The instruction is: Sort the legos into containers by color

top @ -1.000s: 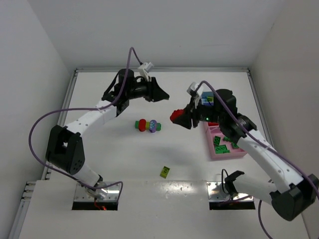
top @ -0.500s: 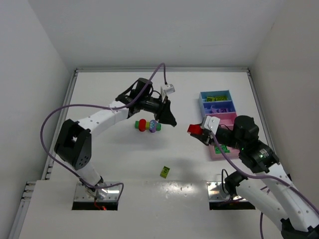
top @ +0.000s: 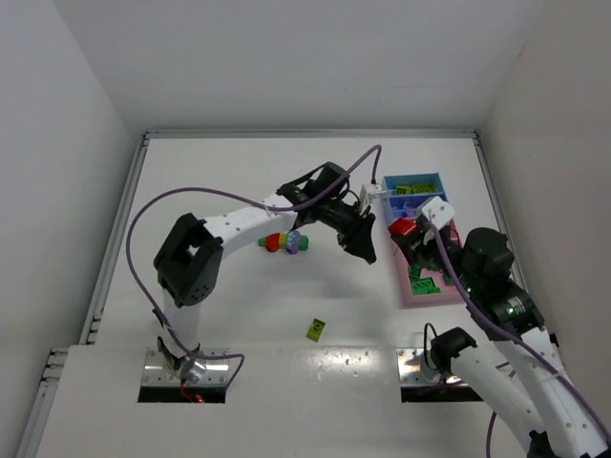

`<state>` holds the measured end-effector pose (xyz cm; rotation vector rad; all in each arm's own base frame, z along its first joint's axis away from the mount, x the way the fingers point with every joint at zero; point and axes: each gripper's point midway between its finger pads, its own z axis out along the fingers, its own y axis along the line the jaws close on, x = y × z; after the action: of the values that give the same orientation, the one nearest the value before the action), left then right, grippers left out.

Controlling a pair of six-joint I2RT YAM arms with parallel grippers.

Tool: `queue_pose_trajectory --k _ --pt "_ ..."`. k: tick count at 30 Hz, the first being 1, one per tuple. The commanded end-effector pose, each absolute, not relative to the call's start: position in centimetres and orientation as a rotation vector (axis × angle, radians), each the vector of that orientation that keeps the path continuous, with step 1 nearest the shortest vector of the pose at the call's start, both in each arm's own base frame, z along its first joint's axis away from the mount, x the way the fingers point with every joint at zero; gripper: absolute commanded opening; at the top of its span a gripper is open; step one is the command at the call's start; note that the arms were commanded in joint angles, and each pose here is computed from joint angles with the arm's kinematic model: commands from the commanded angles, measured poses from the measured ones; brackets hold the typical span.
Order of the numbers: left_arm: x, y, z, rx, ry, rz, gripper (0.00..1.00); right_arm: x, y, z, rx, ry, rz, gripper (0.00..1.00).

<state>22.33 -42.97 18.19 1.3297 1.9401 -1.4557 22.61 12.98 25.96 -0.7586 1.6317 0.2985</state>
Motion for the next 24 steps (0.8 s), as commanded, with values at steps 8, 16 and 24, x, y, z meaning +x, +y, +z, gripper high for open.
queue_pose_trajectory --k 8,16,24 --pt "21.2 -51.8 19.5 1.328 1.787 -1.79 0.0 24.1 9.0 33.8 -0.393 1.533 0.24 0.0" --pt "19.2 -56.1 19.7 1.32 1.683 -1.947 0.0 23.6 7.3 36.8 -0.33 1.483 0.211 0.0" --pt "20.4 -59.5 17.9 1.283 1.668 -1.88 0.21 22.9 7.3 37.4 -0.337 1.473 0.247 0.0"
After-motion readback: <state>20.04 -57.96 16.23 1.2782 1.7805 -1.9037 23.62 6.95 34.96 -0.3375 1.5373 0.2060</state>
